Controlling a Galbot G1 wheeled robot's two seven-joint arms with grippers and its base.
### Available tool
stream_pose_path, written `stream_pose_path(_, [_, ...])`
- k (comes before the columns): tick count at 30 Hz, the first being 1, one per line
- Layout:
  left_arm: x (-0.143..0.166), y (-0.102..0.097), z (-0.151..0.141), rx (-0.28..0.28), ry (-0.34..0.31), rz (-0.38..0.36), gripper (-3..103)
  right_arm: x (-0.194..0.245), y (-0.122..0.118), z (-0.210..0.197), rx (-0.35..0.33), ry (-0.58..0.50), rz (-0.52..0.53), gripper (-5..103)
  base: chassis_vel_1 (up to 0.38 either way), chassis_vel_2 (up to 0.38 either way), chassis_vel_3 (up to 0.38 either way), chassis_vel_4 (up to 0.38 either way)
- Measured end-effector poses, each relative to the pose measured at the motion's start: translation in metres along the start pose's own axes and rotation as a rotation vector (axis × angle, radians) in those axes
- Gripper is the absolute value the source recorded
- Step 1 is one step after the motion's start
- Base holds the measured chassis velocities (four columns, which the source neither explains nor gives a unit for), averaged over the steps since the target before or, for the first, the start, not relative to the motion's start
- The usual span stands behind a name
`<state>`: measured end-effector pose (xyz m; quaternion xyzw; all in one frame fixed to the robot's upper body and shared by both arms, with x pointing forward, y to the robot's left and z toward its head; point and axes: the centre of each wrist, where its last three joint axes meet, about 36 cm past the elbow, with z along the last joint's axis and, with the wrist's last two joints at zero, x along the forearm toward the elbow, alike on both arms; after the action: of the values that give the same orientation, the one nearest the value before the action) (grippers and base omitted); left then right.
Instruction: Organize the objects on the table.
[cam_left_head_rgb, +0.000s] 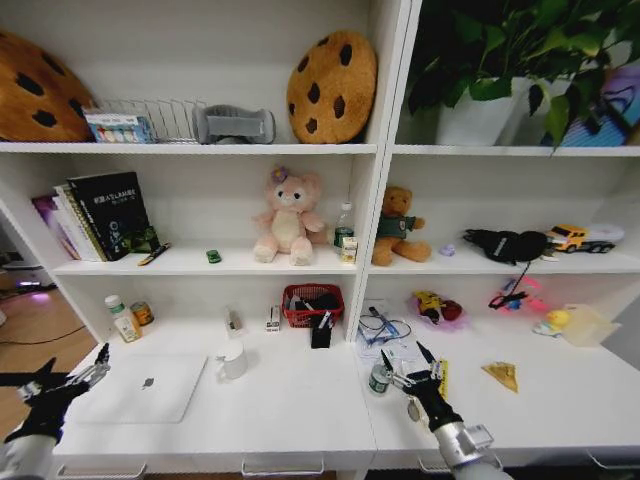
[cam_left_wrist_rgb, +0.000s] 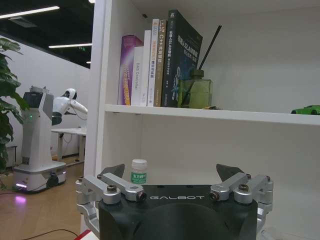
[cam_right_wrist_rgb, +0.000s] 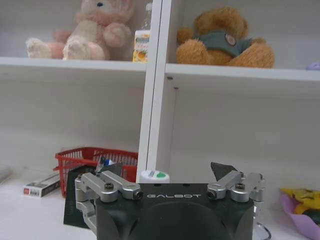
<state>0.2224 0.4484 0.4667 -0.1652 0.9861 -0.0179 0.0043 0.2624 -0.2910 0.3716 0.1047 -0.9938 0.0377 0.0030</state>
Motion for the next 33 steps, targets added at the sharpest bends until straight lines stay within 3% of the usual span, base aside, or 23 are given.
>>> stream_pose_path(6, [0.000, 0.000, 0.000, 0.000, 0.000, 0.000, 100, -0.010, 0.000, 0.017, 0.013, 0.032, -0.015, 81, 0.000, 0.000, 0.000, 0.000])
stream_pose_path(9, [0.000, 0.000, 0.000, 0.000, 0.000, 0.000, 100, -0.012, 0.000, 0.018, 0.022, 0.030, -0.019, 65, 0.000, 0.000, 0.000, 0.000])
stream_pose_path(12, [0.000, 0.000, 0.000, 0.000, 0.000, 0.000, 100, -0.010, 0.000, 0.018, 0.030, 0.029, -0.023, 59, 0.000, 0.000, 0.000, 0.000])
stream_pose_path(13, [0.000, 0.000, 0.000, 0.000, 0.000, 0.000, 100, -0.008, 0.000, 0.017, 0.038, 0.028, -0.028, 48, 0.000, 0.000, 0.000, 0.000])
stream_pose_path(15, [0.000, 0.000, 0.000, 0.000, 0.000, 0.000, 100, -0.007, 0.000, 0.016, 0.043, 0.027, -0.032, 48, 0.000, 0.000, 0.000, 0.000])
stream_pose_path(17, [0.000, 0.000, 0.000, 0.000, 0.000, 0.000, 100, -0.003, 0.002, 0.014, 0.052, 0.020, -0.036, 37, 0.000, 0.000, 0.000, 0.000])
stream_pose_path(19, [0.000, 0.000, 0.000, 0.000, 0.000, 0.000, 100, -0.002, 0.003, 0.013, 0.052, 0.021, -0.036, 37, 0.000, 0.000, 0.000, 0.000])
stream_pose_path(20, [0.000, 0.000, 0.000, 0.000, 0.000, 0.000, 100, 0.003, 0.005, 0.011, 0.050, 0.020, -0.033, 30, 0.000, 0.000, 0.000, 0.000])
stream_pose_path(33, [0.000, 0.000, 0.000, 0.000, 0.000, 0.000, 100, 0.060, 0.049, -0.022, -0.044, -0.006, 0.161, 30, 0.000, 0.000, 0.000, 0.000])
